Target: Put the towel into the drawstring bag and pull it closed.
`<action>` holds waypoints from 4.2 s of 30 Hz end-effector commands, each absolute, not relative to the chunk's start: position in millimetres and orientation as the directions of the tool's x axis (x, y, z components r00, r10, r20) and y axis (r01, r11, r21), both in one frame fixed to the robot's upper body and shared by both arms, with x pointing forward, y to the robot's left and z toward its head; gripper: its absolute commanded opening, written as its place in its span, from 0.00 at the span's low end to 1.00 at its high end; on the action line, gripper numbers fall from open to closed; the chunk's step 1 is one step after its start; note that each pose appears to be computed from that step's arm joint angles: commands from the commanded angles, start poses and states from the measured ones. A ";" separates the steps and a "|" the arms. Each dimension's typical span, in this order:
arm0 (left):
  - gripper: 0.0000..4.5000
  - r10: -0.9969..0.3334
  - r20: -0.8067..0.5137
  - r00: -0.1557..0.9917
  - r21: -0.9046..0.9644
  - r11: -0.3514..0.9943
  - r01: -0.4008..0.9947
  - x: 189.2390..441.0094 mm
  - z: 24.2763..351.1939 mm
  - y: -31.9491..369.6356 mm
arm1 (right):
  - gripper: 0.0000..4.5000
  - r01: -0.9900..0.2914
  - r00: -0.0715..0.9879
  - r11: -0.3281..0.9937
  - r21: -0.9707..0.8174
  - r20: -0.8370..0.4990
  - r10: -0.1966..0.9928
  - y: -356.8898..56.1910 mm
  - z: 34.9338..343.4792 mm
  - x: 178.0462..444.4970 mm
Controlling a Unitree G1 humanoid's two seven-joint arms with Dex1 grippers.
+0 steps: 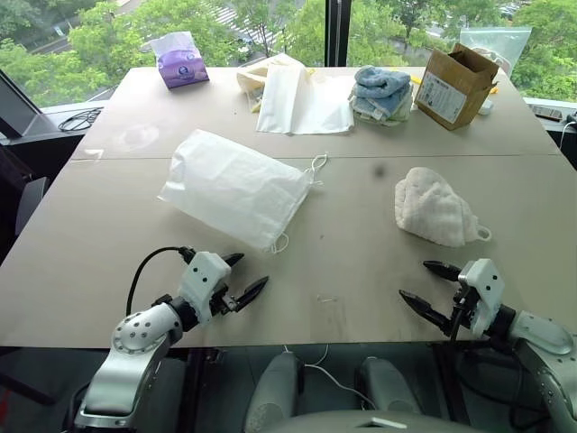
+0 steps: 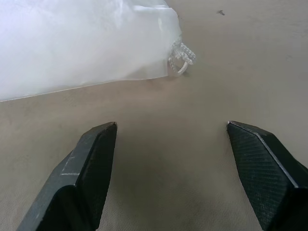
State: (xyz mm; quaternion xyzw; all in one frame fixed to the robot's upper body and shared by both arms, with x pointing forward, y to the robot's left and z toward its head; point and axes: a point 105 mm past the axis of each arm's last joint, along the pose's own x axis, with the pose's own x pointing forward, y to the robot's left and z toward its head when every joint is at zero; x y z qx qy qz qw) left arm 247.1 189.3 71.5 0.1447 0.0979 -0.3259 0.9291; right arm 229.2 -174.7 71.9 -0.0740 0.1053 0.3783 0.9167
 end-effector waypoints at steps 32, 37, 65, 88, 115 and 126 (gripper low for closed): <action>0.84 -0.568 0.009 0.823 0.402 0.755 0.517 288.6 144.4 109.2 | 0.99 -0.817 0.575 0.574 -0.049 0.010 0.818 -147.5 110.6 217.2; 0.84 -0.450 0.005 0.893 0.562 0.740 0.370 306.4 137.2 107.7 | 0.99 -0.809 0.586 0.585 -0.064 -0.005 0.810 -153.6 110.7 219.1; 0.84 -0.203 -0.062 0.977 0.775 0.607 0.175 313.9 111.5 129.0 | 0.99 -0.794 0.603 0.600 -0.098 -0.002 0.798 -155.8 117.4 224.6; 0.01 -0.039 0.027 0.999 0.786 0.618 0.003 322.7 124.4 159.5 | 1.00 -0.787 0.610 0.608 -0.107 0.016 0.793 -154.6 119.5 226.1; 0.01 -0.154 0.192 0.969 0.405 0.912 0.065 350.7 215.6 176.3 | 1.00 -0.342 0.939 0.935 -0.096 -0.061 0.337 -212.9 160.3 336.2; 0.01 -0.295 0.133 0.946 0.400 0.890 0.221 360.0 226.2 173.1 | 1.00 -0.664 0.736 0.727 -0.173 -0.319 0.597 -252.8 165.7 354.4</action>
